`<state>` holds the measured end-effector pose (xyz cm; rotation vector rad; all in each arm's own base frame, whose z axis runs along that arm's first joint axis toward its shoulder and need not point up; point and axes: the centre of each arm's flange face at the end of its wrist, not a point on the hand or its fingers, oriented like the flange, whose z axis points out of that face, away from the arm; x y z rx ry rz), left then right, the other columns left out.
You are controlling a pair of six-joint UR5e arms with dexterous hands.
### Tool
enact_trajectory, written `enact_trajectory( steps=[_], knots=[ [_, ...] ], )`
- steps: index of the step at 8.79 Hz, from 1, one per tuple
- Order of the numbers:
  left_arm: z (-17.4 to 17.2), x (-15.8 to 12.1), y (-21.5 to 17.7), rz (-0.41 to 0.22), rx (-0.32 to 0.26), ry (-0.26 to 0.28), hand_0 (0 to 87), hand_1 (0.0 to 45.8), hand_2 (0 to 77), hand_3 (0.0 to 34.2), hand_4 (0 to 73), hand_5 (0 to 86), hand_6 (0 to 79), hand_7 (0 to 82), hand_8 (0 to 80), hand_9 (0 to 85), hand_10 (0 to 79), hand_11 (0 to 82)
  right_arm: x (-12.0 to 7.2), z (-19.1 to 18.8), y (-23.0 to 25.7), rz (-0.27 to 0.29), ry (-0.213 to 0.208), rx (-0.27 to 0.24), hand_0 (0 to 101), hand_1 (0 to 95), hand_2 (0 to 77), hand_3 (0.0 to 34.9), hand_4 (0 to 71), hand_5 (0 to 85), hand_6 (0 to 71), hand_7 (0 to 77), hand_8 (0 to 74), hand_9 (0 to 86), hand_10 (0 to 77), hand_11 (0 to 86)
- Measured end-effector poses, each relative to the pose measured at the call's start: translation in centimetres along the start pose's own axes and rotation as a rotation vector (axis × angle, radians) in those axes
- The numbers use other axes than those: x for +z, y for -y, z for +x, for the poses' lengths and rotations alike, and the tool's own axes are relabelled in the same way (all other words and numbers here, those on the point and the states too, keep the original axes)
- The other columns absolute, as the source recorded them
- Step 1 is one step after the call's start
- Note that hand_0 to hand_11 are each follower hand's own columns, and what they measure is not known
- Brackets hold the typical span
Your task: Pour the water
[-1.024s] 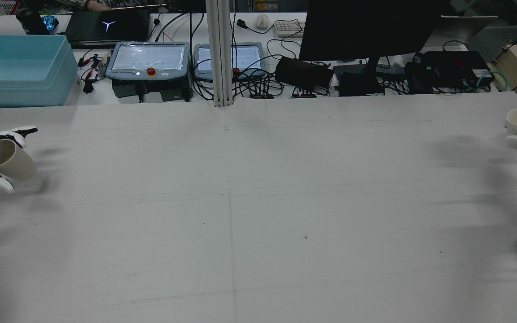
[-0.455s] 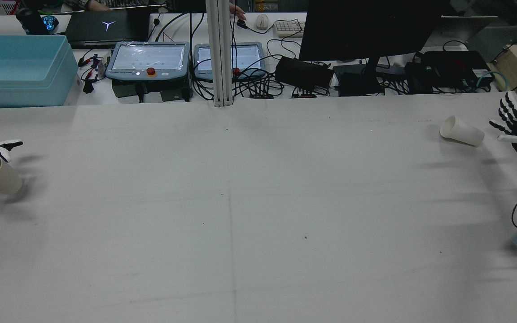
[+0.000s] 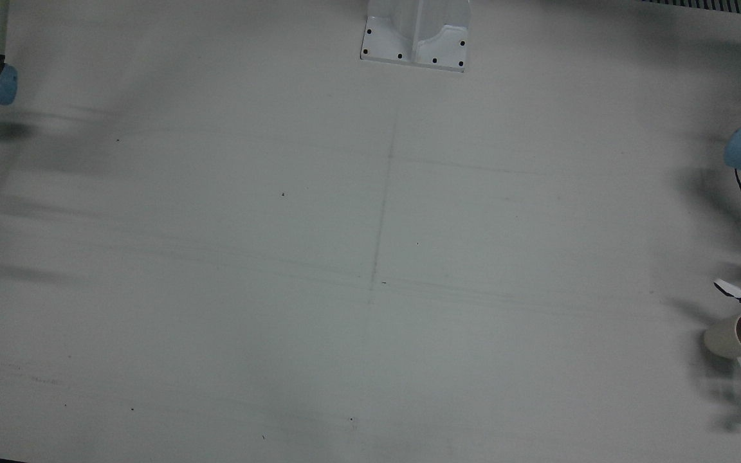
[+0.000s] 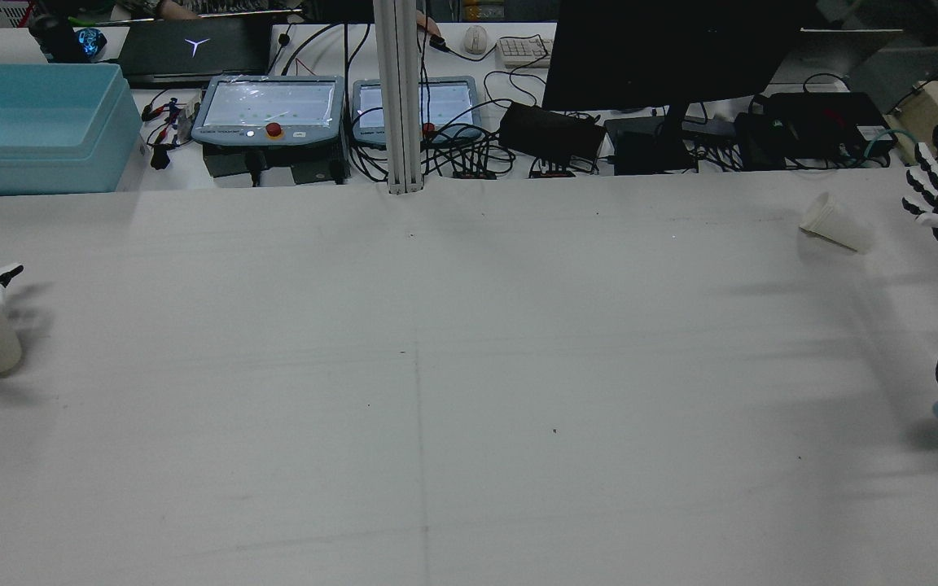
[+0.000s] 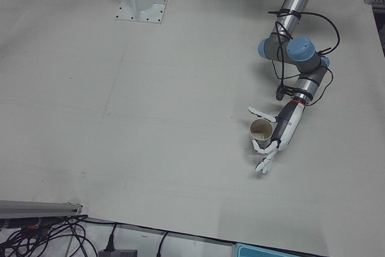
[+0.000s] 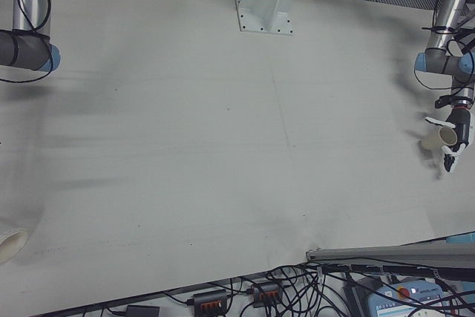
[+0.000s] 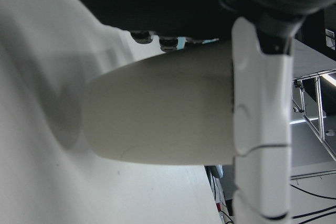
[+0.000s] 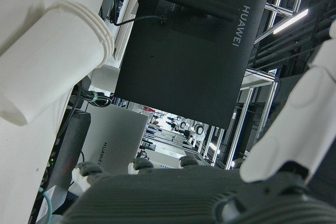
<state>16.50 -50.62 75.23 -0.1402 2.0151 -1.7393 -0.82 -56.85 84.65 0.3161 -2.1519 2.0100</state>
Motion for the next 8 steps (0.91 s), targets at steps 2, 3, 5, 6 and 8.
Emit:
enact_trajectory(
  steps=[2, 3, 5, 6, 8],
  knots=[
    [-0.7, -0.8, 1.9, 0.017, 0.007, 0.01, 63.9, 10.4, 0.5, 0.0, 14.7, 40.9, 0.5, 8.2, 4.4, 1.6, 0.5, 1.1, -0.3, -0.9, 0.3, 0.003, 0.013, 0.0, 45, 4.4, 1.1, 29.8, 0.0, 0.5, 0.5, 1.1, 0.5, 1.1, 0.5, 1.1],
    [-0.8, -1.0, 2.4, 0.021, 0.007, 0.011, 63.9, 10.4, 0.5, 0.0, 14.7, 40.9, 0.5, 8.2, 4.4, 1.6, 0.5, 1.1, -0.3, -1.2, 0.3, 0.0, 0.015, 0.001, 45, 6.0, 1.1, 29.8, 0.0, 0.5, 0.5, 1.6, 0.5, 1.1, 0.5, 1.1],
    [0.1, -1.1, 2.7, 0.013, -0.006, -0.01, 56.8, 9.3, 1.1, 5.2, 8.2, 3.8, 0.5, 7.6, 3.3, 1.6, 1.6, 1.1, 0.4, -2.3, -0.5, -0.02, 0.024, 0.005, 45, 6.0, 0.5, 29.8, 0.0, 0.5, 0.5, 1.6, 0.5, 1.1, 0.5, 1.1],
    [2.2, -1.0, 2.7, 0.002, -0.014, -0.05, 51.4, 2.7, 1.1, 17.4, 6.5, 0.0, 0.0, 6.0, 2.2, 1.6, 0.0, 1.6, 0.8, -3.2, -1.2, -0.036, 0.038, 0.009, 45, 6.0, 0.5, 29.9, 0.0, 0.5, 0.5, 1.6, 0.5, 1.1, 0.5, 1.1],
    [9.0, -1.6, 2.5, -0.023, -0.014, -0.139, 50.0, 1.1, 1.1, 19.3, 7.6, 0.0, 0.0, 8.7, 1.6, 1.1, 0.0, 0.5, 2.3, -5.1, -3.5, -0.078, 0.054, 0.015, 45, 8.2, 0.5, 30.3, 3.3, 0.5, 0.5, 1.6, 0.5, 1.1, 0.5, 1.1]
  ],
)
